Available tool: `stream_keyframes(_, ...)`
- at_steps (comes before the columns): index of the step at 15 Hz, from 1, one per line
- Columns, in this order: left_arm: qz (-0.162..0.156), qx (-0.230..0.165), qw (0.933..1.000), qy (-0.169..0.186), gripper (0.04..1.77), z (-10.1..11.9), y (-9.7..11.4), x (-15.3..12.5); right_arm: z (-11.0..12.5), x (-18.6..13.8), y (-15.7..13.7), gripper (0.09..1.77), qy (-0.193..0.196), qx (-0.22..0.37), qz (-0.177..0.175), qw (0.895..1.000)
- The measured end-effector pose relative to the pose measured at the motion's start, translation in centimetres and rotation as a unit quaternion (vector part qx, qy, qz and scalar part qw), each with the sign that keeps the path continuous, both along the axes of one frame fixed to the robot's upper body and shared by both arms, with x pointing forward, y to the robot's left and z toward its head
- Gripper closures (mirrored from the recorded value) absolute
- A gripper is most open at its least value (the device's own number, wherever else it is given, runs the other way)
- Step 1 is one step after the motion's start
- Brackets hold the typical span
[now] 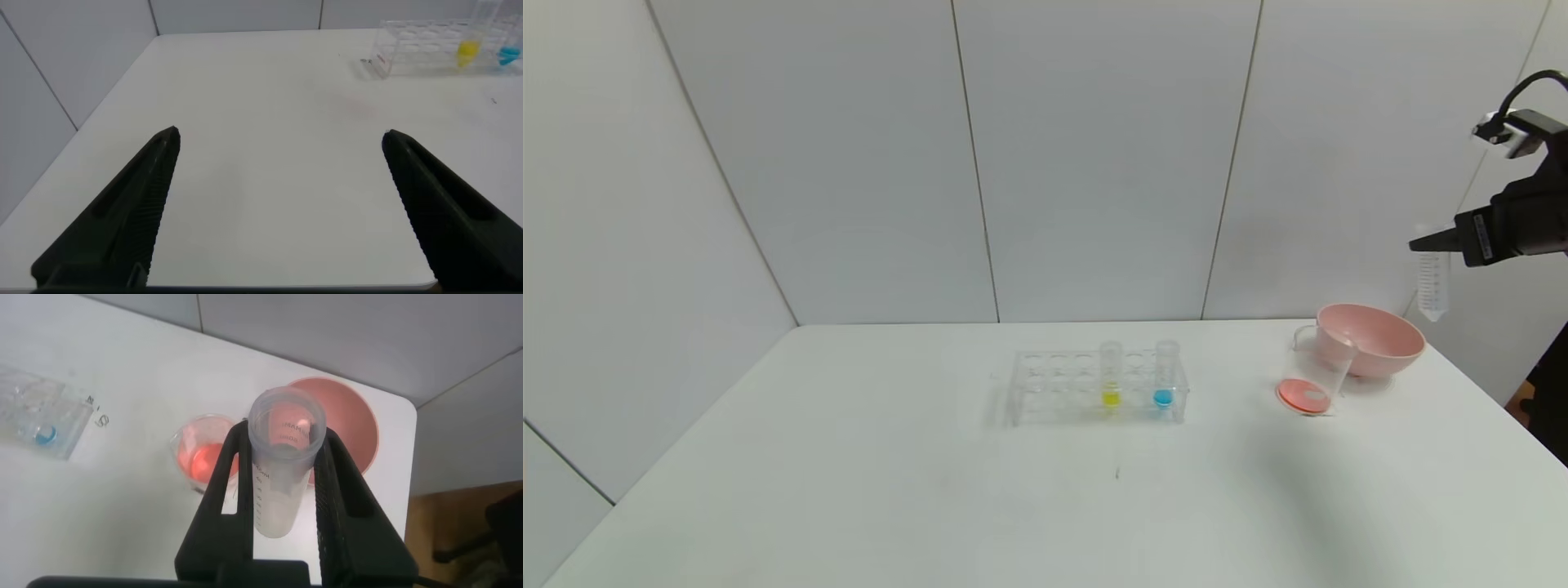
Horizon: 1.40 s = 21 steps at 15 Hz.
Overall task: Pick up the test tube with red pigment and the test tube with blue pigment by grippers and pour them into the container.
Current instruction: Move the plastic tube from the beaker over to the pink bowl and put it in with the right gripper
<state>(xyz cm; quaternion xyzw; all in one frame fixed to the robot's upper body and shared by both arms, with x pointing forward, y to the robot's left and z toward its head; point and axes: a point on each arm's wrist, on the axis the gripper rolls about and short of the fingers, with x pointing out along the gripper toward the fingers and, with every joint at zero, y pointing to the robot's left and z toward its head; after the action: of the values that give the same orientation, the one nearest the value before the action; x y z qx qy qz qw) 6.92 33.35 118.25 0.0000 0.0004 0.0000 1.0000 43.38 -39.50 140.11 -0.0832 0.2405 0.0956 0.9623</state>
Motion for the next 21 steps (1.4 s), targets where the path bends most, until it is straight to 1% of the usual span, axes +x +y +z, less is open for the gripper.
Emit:
stream_keyframes(3,0.000,0.000,1.0000,0.000,0.05,0.0,0.0,0.0,-0.8,0.0,-0.7,1.36,-0.055,0.026,-0.028,0.998)
stream_keyframes(5,0.000,0.000,1.0000,0.000,0.05,0.0,0.0,0.0,-1.7,0.5,-1.0,1.36,-0.111,0.041,-0.038,0.992)
stream_keyframes(6,0.000,0.000,1.0000,0.000,0.05,0.0,0.0,0.0,-2.3,0.7,-1.0,1.36,-0.130,0.050,-0.042,0.989)
stream_keyframes(7,0.000,0.000,1.0000,0.000,0.05,0.0,0.0,0.0,-3.2,1.0,-1.1,1.36,-0.136,0.055,-0.048,0.988)
stream_keyframes(10,0.000,0.000,1.0000,0.000,0.05,0.0,0.0,0.0,-5.8,2.5,-1.4,1.36,-0.126,0.077,-0.073,0.986)
stream_keyframes(11,0.000,0.000,1.0000,0.000,0.05,0.0,0.0,0.0,-6.5,3.1,-1.6,1.36,-0.131,0.083,-0.076,0.985)
stream_keyframes(13,0.000,0.000,1.0000,0.000,0.05,0.0,0.0,0.0,-7.7,4.6,-2.1,1.36,-0.154,0.083,-0.077,0.982)
stream_keyframes(14,0.000,0.000,1.0000,0.000,0.05,0.0,0.0,0.0,-8.5,5.2,-2.3,1.36,-0.159,0.082,-0.078,0.981)
stream_keyframes(18,0.000,0.000,1.0000,0.000,0.05,0.0,0.0,0.0,-12.0,7.4,-3.0,1.36,-0.138,0.084,-0.086,0.983)
stream_keyframes(21,0.000,0.000,1.0000,0.000,0.05,0.0,0.0,0.0,-14.2,8.6,-3.9,1.36,-0.144,0.081,-0.092,0.982)
